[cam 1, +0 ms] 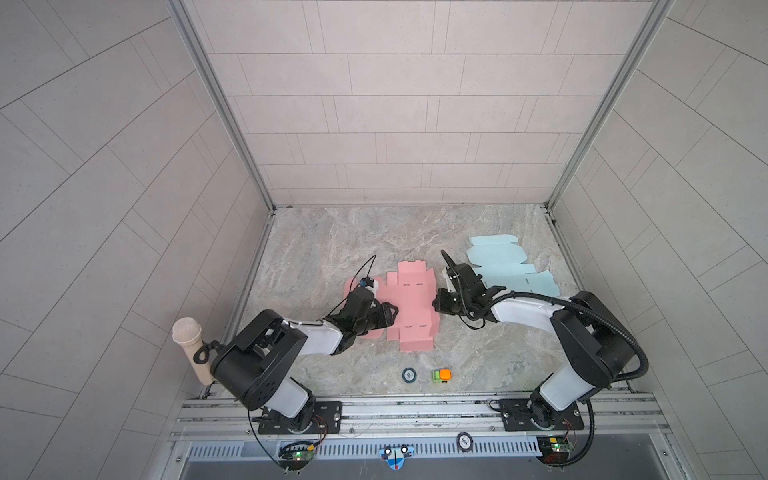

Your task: Fold the paper box

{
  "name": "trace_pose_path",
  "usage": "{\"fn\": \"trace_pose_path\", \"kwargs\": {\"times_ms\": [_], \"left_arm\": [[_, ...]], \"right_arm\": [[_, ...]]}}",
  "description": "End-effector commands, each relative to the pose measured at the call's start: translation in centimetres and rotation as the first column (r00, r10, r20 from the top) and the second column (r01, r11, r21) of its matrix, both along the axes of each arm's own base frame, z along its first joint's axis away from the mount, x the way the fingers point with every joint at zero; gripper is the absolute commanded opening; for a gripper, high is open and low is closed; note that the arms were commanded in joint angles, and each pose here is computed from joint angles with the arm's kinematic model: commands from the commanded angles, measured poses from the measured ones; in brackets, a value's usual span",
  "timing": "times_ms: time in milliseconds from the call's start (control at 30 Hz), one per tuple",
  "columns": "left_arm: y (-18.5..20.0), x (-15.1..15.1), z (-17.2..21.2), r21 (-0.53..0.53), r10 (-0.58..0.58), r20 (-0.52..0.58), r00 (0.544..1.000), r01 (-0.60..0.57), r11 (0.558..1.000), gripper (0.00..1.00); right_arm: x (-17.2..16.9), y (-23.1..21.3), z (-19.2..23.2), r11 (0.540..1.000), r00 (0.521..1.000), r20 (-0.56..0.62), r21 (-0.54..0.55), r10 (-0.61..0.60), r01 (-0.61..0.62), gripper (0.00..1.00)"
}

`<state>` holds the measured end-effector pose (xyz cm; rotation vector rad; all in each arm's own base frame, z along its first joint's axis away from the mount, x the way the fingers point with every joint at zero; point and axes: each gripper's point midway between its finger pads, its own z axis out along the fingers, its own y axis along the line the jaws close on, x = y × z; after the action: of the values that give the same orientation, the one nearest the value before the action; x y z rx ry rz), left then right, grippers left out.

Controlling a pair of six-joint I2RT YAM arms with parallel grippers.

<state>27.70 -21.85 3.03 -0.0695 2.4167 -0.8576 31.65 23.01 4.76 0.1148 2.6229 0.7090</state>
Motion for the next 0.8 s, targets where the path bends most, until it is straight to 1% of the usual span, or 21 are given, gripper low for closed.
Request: {"fn": "trace_pose_path", "kwargs": {"times_ms": [0, 133, 200, 333, 500, 567, 600, 633, 767], "left_arm": [[1.8, -1.9, -1.3, 0.083, 0.011, -0.071, 0.997, -0.005, 0.997, 0.5], [1.9, -1.7, 1.0, 0.084, -0.005, -0.033, 0.999, 0.007, 0.996, 0.42], [1.8, -1.6, 2.1, 0.083, -0.009, -0.016, 1.0, 0.01, 0.997, 0.36], [1.1, -1.0, 4.0, 0.059, -0.038, 0.008, 0.999, 0.037, 0.998, 0.19], [-0.1, 2.0, 6.2, -0.017, -0.04, 0.033, 0.999, 0.041, 0.999, 0.0], [-1.1, 3.4, 7.3, -0.045, -0.055, 0.051, 0.997, 0.057, 0.997, 0.0], [-0.4, 4.8, 7.6, -0.048, -0.024, 0.053, 0.998, 0.026, 0.999, 0.0], [-0.6, 5.8, 7.8, -0.054, -0.018, 0.058, 0.998, 0.022, 0.998, 0.0], [-2.5, 9.1, 8.8, -0.108, -0.028, 0.066, 0.997, 0.035, 0.994, 0.0]], "right_arm": [[0.3, -2.1, 1.3, 0.984, 0.997, 0.044, -0.168, 0.059, -0.051, 0.06], [0.7, -2.7, 2.5, 0.944, 0.986, 0.047, -0.297, 0.163, -0.142, 0.04], [1.0, -2.5, 3.2, 0.924, 0.975, 0.044, -0.329, 0.218, -0.192, 0.04], [1.6, -1.5, 3.8, 0.898, 0.956, 0.037, -0.355, 0.293, -0.261, 0.03], [1.4, 0.2, 4.4, 0.881, 0.935, 0.043, -0.352, 0.353, -0.316, 0.01], [1.1, 0.7, 4.4, 0.875, 0.929, 0.041, -0.352, 0.368, -0.332, 0.01], [0.9, 0.9, 4.5, 0.873, 0.927, 0.041, -0.353, 0.373, -0.336, 0.0], [0.8, 1.2, 4.5, 0.87, 0.924, 0.041, -0.354, 0.379, -0.342, 0.0], [0.1, 2.0, 4.4, 0.863, 0.917, 0.044, -0.359, 0.397, -0.357, 0.0]]}}
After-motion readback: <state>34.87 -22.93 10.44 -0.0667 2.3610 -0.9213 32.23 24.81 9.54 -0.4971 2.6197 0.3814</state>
